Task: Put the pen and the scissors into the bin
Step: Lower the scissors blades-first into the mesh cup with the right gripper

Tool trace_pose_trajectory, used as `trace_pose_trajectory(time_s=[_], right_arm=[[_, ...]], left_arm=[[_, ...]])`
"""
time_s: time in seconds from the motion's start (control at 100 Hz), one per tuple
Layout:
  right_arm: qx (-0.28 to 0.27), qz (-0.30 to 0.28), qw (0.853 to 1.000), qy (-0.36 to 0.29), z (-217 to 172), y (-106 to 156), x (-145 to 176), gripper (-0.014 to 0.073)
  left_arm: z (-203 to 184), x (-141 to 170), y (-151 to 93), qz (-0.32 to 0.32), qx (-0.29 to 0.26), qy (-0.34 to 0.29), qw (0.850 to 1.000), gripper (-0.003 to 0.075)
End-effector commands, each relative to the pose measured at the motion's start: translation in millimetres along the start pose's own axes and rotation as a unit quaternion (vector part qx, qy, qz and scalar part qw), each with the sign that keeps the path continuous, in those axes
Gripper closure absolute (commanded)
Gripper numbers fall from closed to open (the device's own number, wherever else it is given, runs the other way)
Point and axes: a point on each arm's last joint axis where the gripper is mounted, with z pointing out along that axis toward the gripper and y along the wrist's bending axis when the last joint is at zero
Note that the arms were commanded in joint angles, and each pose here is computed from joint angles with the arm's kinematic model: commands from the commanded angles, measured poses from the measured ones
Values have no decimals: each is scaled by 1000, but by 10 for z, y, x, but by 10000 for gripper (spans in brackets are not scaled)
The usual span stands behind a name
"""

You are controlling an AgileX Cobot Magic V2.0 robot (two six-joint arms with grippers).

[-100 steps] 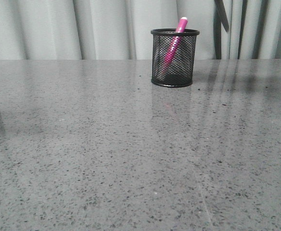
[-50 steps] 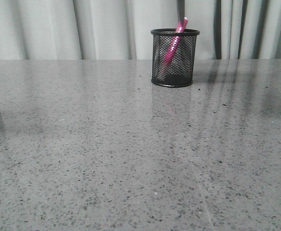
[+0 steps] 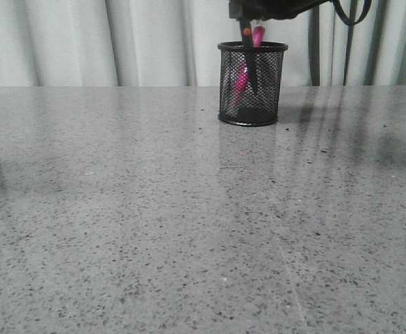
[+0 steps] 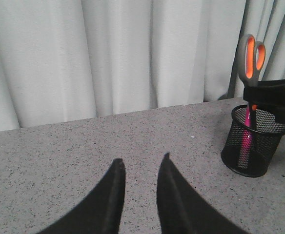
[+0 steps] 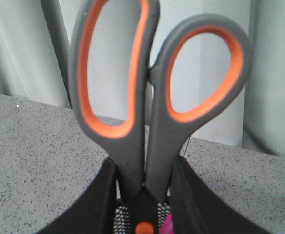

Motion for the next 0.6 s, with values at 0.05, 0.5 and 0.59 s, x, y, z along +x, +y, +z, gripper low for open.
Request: trace_pose_trajectory(time_s=[0.05,0.5,0.59], right_arm=[[8,-2,998,-59,-112,-31,-306,666],[-4,-3,1000,-30,-108,-9,-253,571],[-4,-3,1000,-29,-108,-8,-252,449]], left_arm=[[-46,-130,22,-13,-15,-30,999,564],[-46,-130,22,-13,-15,-30,999,564],[-46,-130,22,-13,-15,-30,999,564]])
